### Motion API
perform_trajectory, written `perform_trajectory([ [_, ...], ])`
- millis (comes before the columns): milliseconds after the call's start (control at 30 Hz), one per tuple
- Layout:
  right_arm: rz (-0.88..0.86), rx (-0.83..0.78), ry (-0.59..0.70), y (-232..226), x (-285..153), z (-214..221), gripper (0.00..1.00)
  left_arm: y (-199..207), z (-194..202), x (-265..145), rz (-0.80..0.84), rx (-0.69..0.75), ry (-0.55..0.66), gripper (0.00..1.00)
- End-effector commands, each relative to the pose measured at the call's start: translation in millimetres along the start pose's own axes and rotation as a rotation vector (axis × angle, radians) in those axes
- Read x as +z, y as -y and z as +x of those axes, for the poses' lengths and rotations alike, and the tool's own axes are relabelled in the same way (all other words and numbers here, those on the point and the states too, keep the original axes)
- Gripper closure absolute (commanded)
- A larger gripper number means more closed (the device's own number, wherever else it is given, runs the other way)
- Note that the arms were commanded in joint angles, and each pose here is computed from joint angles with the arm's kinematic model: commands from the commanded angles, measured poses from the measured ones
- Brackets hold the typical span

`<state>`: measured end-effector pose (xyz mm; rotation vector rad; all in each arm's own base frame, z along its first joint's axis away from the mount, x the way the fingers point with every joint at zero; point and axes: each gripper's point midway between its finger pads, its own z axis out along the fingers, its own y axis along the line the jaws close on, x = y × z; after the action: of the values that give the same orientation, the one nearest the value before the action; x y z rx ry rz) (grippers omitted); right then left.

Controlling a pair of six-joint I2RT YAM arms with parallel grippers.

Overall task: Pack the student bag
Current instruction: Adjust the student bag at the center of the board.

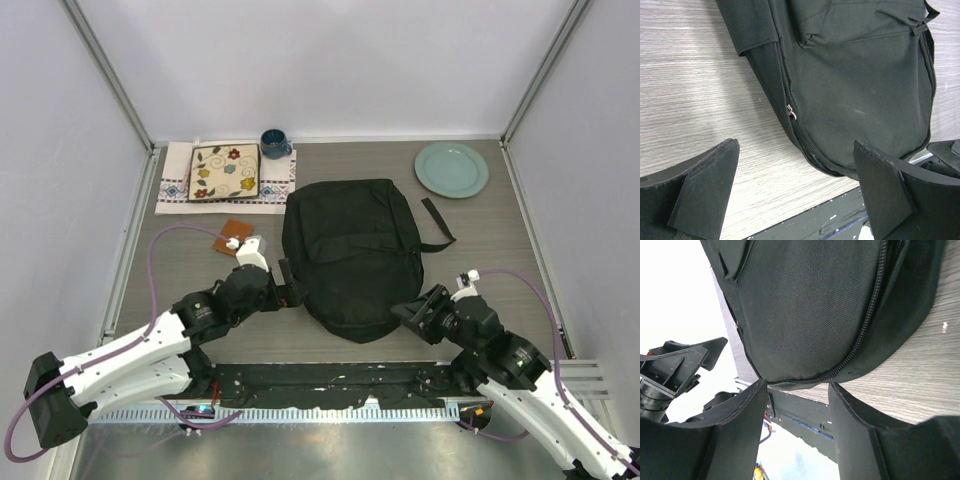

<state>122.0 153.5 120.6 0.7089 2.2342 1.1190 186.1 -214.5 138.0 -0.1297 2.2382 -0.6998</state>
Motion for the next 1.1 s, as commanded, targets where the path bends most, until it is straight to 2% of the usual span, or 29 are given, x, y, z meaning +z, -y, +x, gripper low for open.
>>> perform_trajectory([
  [0, -0.098, 0.021, -0.061, -20.6, 8.5, 10.1, 0.44, -3.3, 0.5, 0.5, -0.002, -0.009, 0.009, 0.00],
  [400, -0.065, 0.044, -0.095, -21.1, 17.8, 14.8, 0.53, -5.4, 0.2, 0.6, 0.007, -0.020, 0.028, 0.00],
  [600, -0.051, 0.045, -0.097, -16.7, 24.1, 15.8, 0.72, -6.8, 2.8, 2.2, 0.001, -0.014, 0.017, 0.00],
  [733, -0.057, 0.045, -0.075, -18.3, 26.2, 11.9, 0.93, -7.7, 5.0, 3.6, -0.002, -0.014, 0.011, 0.00],
  [900, -0.071, 0.051, -0.007, -22.5, 31.5, -0.4, 0.99, -7.6, 7.4, 4.5, 0.004, -0.018, 0.006, 0.01],
  [1067, -0.075, 0.055, 0.049, -25.0, 43.6, -10.6, 0.99, -8.1, 7.2, 5.2, 0.002, -0.020, 0.008, 0.00],
])
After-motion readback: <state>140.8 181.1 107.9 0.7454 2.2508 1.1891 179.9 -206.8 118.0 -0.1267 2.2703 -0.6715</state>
